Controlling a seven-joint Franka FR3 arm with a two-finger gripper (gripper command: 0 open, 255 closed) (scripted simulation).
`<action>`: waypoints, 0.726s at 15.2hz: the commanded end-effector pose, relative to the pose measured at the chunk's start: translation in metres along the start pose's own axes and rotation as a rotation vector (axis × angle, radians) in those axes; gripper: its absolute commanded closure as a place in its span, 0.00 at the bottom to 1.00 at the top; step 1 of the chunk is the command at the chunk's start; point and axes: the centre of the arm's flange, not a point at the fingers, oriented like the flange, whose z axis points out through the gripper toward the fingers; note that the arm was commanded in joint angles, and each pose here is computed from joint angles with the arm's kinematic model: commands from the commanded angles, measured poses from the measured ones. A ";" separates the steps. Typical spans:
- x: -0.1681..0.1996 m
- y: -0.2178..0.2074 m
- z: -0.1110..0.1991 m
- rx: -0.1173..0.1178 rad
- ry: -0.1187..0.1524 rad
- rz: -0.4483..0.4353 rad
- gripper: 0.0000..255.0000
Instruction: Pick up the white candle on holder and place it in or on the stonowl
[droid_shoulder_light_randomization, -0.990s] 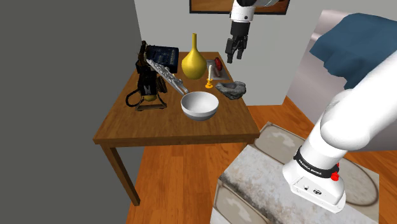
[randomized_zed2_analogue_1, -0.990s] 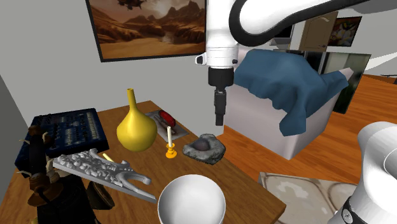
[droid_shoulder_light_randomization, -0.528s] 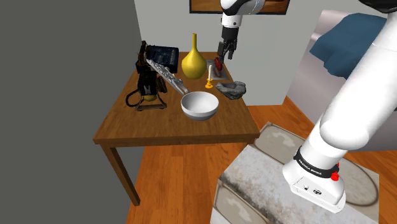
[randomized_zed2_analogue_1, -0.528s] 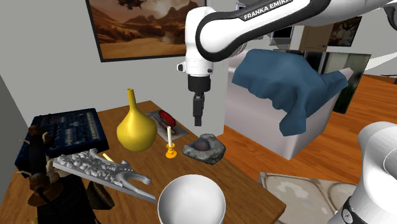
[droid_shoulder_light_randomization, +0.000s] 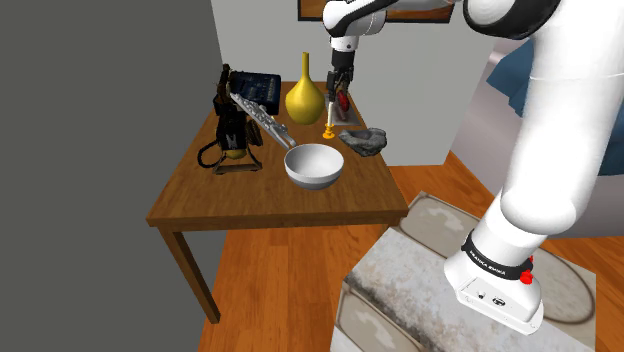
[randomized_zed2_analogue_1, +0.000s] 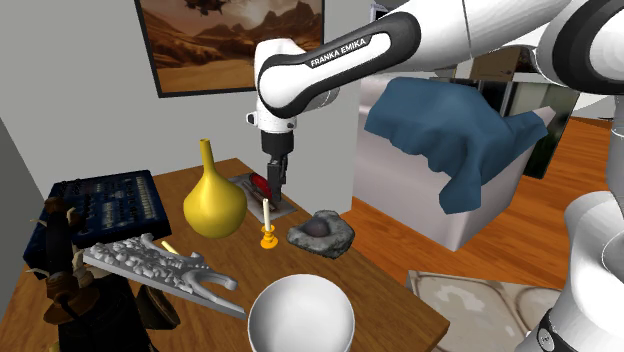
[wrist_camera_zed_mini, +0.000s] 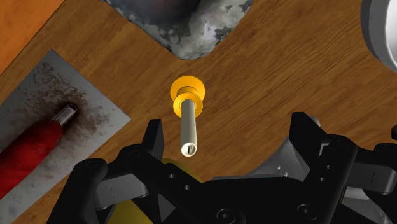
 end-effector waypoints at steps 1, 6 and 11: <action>0.018 0.014 0.012 -0.006 0.005 -0.012 0.00; 0.038 0.026 0.032 -0.012 0.010 -0.023 0.00; 0.039 0.027 0.062 -0.012 0.010 -0.023 0.00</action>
